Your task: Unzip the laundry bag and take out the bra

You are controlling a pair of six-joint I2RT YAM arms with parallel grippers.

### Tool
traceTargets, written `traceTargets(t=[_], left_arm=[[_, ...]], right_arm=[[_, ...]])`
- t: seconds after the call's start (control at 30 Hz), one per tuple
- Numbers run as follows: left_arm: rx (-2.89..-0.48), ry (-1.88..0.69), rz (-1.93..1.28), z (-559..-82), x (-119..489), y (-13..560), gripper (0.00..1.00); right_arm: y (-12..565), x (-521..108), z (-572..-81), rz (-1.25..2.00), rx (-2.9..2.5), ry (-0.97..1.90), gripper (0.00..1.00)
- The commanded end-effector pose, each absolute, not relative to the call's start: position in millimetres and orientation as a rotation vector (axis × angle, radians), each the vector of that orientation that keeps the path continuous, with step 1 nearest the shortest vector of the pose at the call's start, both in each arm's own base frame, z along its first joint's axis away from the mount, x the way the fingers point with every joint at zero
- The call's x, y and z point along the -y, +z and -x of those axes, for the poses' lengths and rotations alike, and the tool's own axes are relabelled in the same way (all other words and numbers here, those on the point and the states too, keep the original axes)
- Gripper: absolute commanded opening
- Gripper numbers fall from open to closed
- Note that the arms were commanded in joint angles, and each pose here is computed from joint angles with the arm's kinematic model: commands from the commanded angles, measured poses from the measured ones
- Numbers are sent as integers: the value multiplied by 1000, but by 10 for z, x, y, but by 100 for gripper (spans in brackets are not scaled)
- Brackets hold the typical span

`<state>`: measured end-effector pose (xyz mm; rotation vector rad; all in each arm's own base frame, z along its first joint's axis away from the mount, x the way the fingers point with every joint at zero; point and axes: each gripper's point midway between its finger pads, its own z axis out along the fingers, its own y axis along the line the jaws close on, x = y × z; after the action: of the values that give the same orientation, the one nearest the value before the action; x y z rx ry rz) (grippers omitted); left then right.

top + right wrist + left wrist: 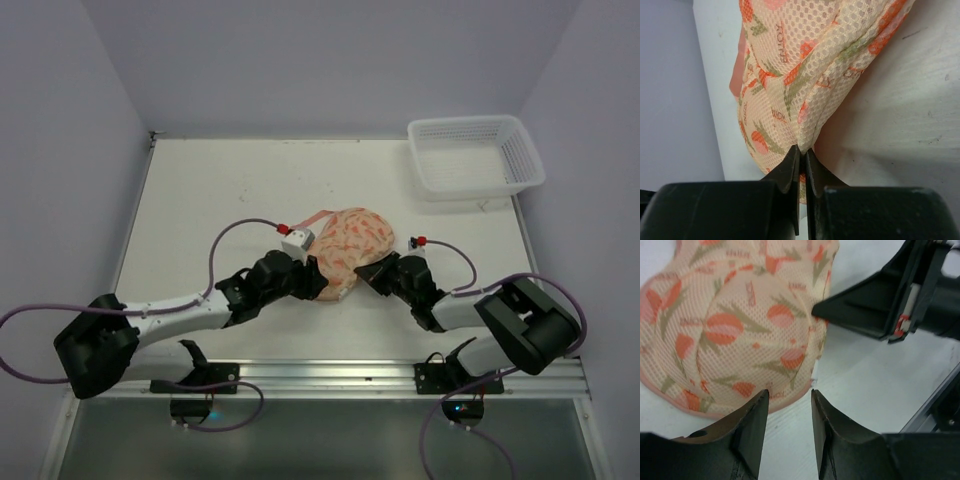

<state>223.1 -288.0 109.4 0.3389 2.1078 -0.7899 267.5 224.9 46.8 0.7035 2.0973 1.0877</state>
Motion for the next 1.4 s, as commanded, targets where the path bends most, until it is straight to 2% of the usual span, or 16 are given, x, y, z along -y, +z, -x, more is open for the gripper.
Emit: traceTargets(t=[0.0, 0.23, 0.33, 0.77, 1.37], left_arm=[[-2155, -728, -320, -2145, 2884, 842, 43], [-2156, -755, -373, -1960, 3115, 801, 42], [-2155, -749, -380, -1897, 3185, 784, 46], [-2196, -636, -298, -1964, 3330, 655, 51], [-2269, -539, -193, -1723, 3304, 453, 45]], right_arm=[[606, -2244, -2795, -774, -2028, 1082, 0], [641, -2242, -2754, -776, -2016, 1092, 0], [661, -2254, -2752, -772, -2014, 1087, 0], [710, -2325, -2656, -766, -2009, 1089, 0], [712, -2310, -2572, -793, -1994, 1114, 0]])
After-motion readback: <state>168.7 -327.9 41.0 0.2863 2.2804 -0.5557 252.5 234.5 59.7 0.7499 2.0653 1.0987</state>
